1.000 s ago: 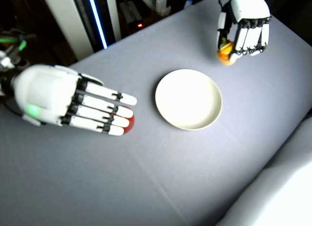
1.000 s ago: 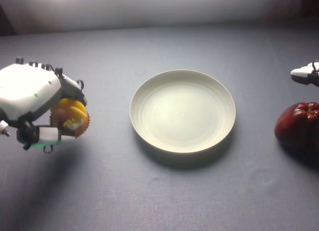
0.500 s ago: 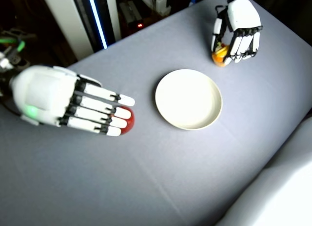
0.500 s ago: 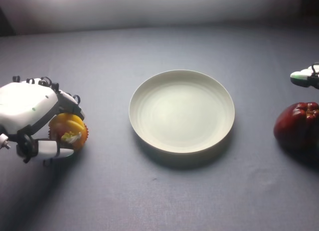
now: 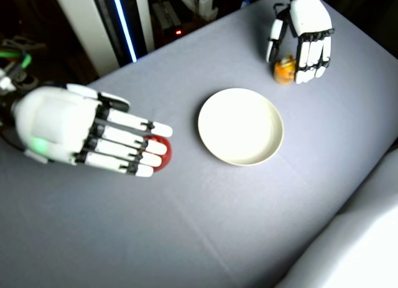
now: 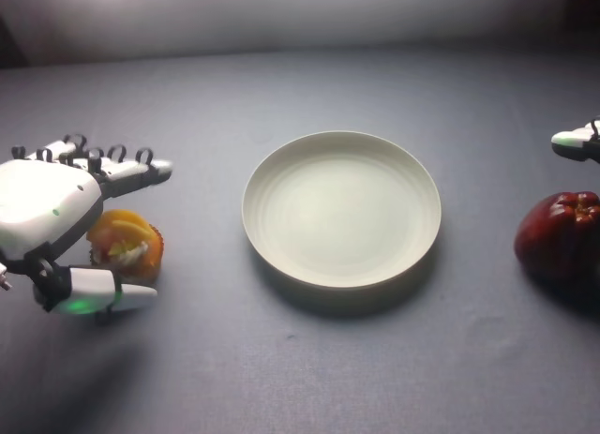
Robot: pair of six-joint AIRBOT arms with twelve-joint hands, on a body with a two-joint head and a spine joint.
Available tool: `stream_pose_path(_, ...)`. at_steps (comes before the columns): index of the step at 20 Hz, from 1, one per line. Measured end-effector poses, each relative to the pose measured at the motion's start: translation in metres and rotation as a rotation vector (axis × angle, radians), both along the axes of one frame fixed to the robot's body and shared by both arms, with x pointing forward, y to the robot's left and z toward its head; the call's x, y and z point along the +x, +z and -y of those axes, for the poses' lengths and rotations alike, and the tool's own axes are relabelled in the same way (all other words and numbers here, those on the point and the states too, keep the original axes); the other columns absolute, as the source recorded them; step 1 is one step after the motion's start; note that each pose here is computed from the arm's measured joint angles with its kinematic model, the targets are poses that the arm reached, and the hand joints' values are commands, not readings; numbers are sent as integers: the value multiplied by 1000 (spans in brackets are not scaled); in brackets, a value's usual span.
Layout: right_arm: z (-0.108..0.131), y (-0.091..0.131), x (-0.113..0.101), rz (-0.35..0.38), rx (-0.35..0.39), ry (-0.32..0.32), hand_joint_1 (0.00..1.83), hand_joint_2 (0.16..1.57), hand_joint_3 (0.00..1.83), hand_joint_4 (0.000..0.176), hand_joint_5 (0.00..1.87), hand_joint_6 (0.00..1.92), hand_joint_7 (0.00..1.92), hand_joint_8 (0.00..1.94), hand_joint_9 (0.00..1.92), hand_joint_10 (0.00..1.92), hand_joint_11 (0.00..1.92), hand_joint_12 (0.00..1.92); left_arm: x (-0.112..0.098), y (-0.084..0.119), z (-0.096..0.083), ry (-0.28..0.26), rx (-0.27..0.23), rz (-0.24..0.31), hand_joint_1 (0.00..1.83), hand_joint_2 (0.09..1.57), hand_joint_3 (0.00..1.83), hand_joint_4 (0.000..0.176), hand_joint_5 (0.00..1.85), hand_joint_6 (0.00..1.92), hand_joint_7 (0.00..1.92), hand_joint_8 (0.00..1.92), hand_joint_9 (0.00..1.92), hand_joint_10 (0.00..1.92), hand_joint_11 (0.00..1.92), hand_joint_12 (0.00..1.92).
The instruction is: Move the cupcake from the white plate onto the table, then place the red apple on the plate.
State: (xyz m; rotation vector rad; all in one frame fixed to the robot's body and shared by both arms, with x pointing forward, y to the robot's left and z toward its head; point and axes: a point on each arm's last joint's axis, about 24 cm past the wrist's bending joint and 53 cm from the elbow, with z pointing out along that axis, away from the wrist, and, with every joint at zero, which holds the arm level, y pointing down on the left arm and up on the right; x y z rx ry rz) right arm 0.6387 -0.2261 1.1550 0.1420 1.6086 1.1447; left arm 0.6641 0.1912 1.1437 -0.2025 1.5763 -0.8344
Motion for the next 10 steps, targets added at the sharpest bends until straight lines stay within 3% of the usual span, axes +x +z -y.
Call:
stream_pose_path(1, 0, 1, 3, 1, -3, -3, 834, 962, 0, 64, 236, 2, 309, 4, 323, 12, 16, 866, -3, 3, 1, -4, -1, 9, 773, 843, 0, 175, 145, 2, 233, 2, 273, 1, 0, 804)
stream_pose_path(3, -3, -5, 11, -10, -21, -6, 888, 954, 0, 58, 252, 3, 334, 4, 375, 13, 49, 921, -11, 9, 2, -16, 0, 32, 701, 838, 1, 176, 25, 9, 142, 8, 154, 4, 0, 418)
stream_pose_path(4, -3, -9, 11, -22, -28, -7, 880, 957, 0, 57, 234, 6, 324, 6, 379, 5, 88, 806, -11, 12, 1, -15, -1, 43, 722, 829, 0, 176, 14, 3, 123, 2, 105, 4, 0, 262)
stream_pose_path(5, -6, -13, 10, -32, -44, 4, 937, 938, 1, 57, 235, 0, 314, 0, 353, 0, 142, 569, -11, 14, -1, -7, -7, 49, 811, 832, 1, 157, 25, 3, 76, 0, 36, 0, 0, 175)
stream_pose_path(6, -8, -16, 9, -36, -50, 10, 937, 938, 1, 57, 235, 0, 314, 0, 353, 0, 142, 569, -10, 14, -3, -1, -10, 49, 811, 832, 1, 157, 25, 3, 76, 0, 36, 0, 0, 175)
stream_pose_path(7, -9, -16, 9, -38, -49, 10, 966, 930, 1, 22, 258, 0, 321, 0, 355, 0, 193, 469, -10, 15, -4, 1, -11, 53, 807, 825, 0, 128, 35, 2, 63, 0, 32, 0, 0, 259)
stream_pose_path(8, -9, -16, 11, -38, -49, 8, 1004, 922, 1, 11, 287, 0, 328, 0, 362, 0, 234, 401, -11, 16, -3, -3, -11, 54, 828, 827, 1, 152, 41, 3, 65, 2, 32, 0, 0, 274)
stream_pose_path(9, -8, -15, 12, -37, -49, 5, 1045, 920, 0, 15, 358, 10, 479, 15, 560, 24, 372, 585, -12, 18, -2, -6, -12, 60, 818, 827, 1, 164, 52, 4, 79, 4, 47, 4, 0, 304)
stream_pose_path(10, -8, -13, 15, -29, -53, 5, 1091, 924, 0, 0, 446, 4, 590, 13, 695, 35, 475, 709, -14, 19, -1, -11, -12, 67, 810, 831, 1, 161, 43, 1, 97, 5, 74, 9, 0, 332)
